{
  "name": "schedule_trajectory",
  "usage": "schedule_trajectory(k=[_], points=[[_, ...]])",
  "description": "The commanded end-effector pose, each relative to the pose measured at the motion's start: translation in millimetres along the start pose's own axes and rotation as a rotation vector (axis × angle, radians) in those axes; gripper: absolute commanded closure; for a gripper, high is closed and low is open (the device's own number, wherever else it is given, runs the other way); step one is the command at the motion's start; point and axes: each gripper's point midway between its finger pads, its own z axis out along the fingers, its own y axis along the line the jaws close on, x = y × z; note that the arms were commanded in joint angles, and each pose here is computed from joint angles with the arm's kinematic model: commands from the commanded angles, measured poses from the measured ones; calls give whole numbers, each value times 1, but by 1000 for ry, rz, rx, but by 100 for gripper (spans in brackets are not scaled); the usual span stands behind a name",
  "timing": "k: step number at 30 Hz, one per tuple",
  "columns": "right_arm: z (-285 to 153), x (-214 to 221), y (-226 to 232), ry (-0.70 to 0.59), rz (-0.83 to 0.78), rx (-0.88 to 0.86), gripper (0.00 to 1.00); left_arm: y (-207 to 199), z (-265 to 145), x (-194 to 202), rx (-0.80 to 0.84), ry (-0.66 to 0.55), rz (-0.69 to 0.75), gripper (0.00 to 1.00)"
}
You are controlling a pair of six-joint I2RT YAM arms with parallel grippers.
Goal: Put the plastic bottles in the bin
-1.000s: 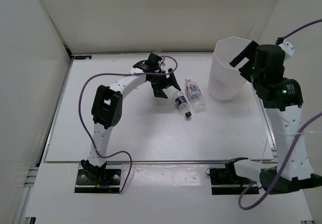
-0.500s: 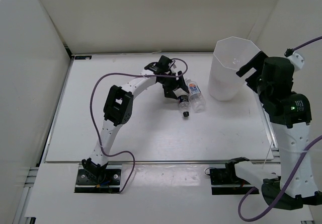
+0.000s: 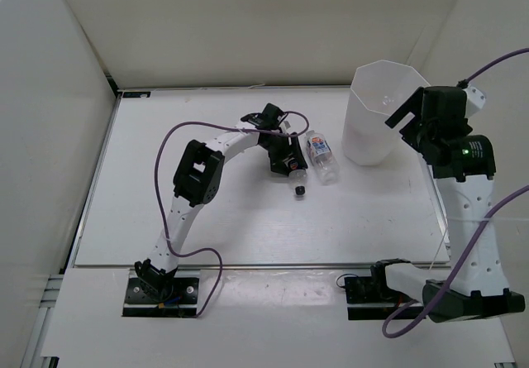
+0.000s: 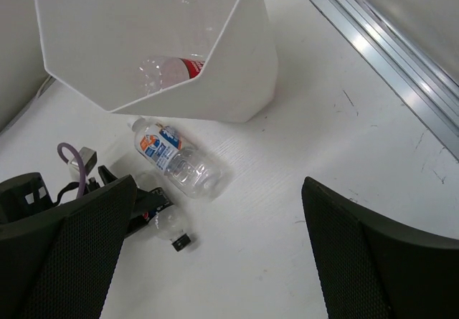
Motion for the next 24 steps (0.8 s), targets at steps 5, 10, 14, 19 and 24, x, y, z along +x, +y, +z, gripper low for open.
schedule_trajectory(k=[5,10,14,19,24], points=[[10,6,-6,56,23,5,1,-9,-5,9,37,27,49,40],[27,14,-10,82,10,27,1,-29,-54,-9,32,-93,79,48],[41,2,-14,80,137,58,1,-52,-110,-32,56,-220,110,51],[68,-4,-12,144,294,85,1,-78,-168,-46,101,-338,142,52],[92,-7,-8,235,490,68,1,-103,-208,-40,124,-426,234,52]])
